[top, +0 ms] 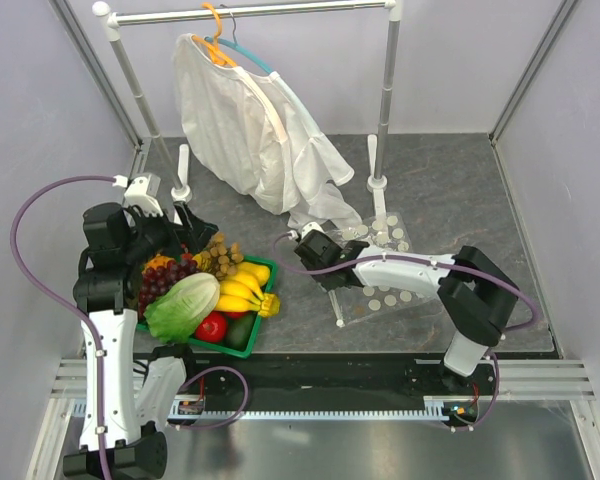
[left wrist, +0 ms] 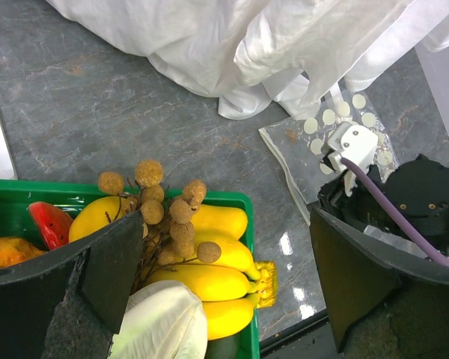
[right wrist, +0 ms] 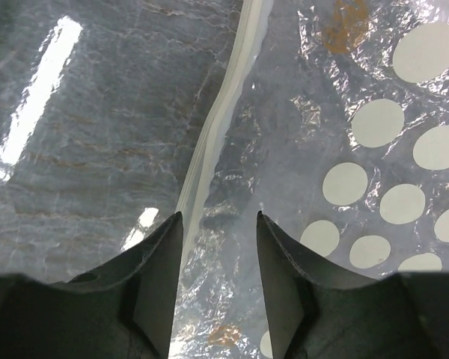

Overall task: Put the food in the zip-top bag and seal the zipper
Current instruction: Pick up the zipper food storage bag at the center of the board.

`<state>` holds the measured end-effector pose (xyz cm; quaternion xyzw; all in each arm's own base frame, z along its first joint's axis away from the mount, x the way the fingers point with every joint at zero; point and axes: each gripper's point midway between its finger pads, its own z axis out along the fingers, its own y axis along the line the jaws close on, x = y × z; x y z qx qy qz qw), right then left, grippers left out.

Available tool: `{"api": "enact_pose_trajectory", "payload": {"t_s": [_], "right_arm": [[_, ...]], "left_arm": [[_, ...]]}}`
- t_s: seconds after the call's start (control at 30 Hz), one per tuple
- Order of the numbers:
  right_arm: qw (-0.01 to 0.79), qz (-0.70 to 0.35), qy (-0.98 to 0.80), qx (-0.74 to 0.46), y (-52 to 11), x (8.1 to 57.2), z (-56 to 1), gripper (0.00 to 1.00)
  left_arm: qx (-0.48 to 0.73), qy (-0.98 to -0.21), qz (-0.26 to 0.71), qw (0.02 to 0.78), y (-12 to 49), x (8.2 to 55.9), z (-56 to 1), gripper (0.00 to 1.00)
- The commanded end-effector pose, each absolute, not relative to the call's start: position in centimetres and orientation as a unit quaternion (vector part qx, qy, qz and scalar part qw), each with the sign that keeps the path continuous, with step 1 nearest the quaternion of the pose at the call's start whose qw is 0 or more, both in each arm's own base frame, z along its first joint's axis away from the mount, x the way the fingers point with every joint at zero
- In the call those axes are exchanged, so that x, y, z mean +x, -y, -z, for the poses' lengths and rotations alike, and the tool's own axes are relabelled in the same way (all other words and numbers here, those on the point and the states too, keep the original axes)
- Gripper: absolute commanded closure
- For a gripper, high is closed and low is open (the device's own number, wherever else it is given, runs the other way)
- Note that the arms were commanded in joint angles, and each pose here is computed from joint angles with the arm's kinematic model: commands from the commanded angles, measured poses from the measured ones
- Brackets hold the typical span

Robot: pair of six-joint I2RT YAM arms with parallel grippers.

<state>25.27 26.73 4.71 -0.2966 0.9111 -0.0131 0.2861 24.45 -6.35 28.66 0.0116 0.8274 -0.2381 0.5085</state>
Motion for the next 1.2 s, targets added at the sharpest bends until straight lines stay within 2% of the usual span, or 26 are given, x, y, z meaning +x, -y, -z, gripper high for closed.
{"api": "enact_pose_trajectory", "payload": {"t_s": [0.0,0.33,0.43,0.5,0.53,0.57,0.6,0.77,0.93,1.07,1.17], "right_arm": [[0.302,0.023,-0.914,-0.271,-27.7,26.7,-5.6,0.49],[0.273,0.045,-0.922,-0.273,-27.5,26.5,-2.9,0.55],[0.269,0.047,-0.923,-0.271,-27.3,26.5,-2.6,0.63],[0.262,0.040,-0.926,-0.270,-27.3,26.6,-2.6,0.73],[0.260,0.035,-0.926,-0.271,-27.5,26.6,-2.8,0.79],[0.255,0.033,-0.927,-0.273,-27.3,26.5,-3.0,0.93],[0.255,0.020,-0.927,-0.275,-27.8,26.5,-3.7,0.99],[0.251,-0.035,-0.927,-0.278,-28.0,26.1,-8.0,1.00],[0.301,-0.104,-0.909,-0.267,-26.2,26.5,-15.0,1.00],[0.332,-0.168,-0.896,-0.244,-24.8,26.0,-18.9,1.00],[0.340,-0.243,-0.878,-0.234,-26.0,24.2,-21.0,1.00]], "left_arm": [[0.019,-0.825,0.226,0.518,6.0,24.4,-28.5,0.02],[0.018,-0.829,0.223,0.512,6.0,24.2,-27.4,0.02],[0.017,-0.829,0.225,0.511,6.0,24.3,-27.3,0.03],[0.017,-0.829,0.227,0.511,6.1,24.4,-27.2,0.03],[0.018,-0.829,0.227,0.510,6.1,24.4,-27.2,0.03],[0.018,-0.829,0.229,0.510,6.1,24.4,-27.2,0.03],[0.019,-0.829,0.231,0.509,6.2,24.3,-27.1,0.03],[0.041,-0.821,0.252,0.510,7.1,23.7,-27.5,0.03],[0.072,-0.805,0.299,0.507,9.0,22.2,-28.4,0.03],[0.068,-0.794,0.389,0.462,11.4,20.6,-26.7,0.07],[0.066,-0.774,0.447,0.443,12.9,20.1,-25.7,0.07]]}}
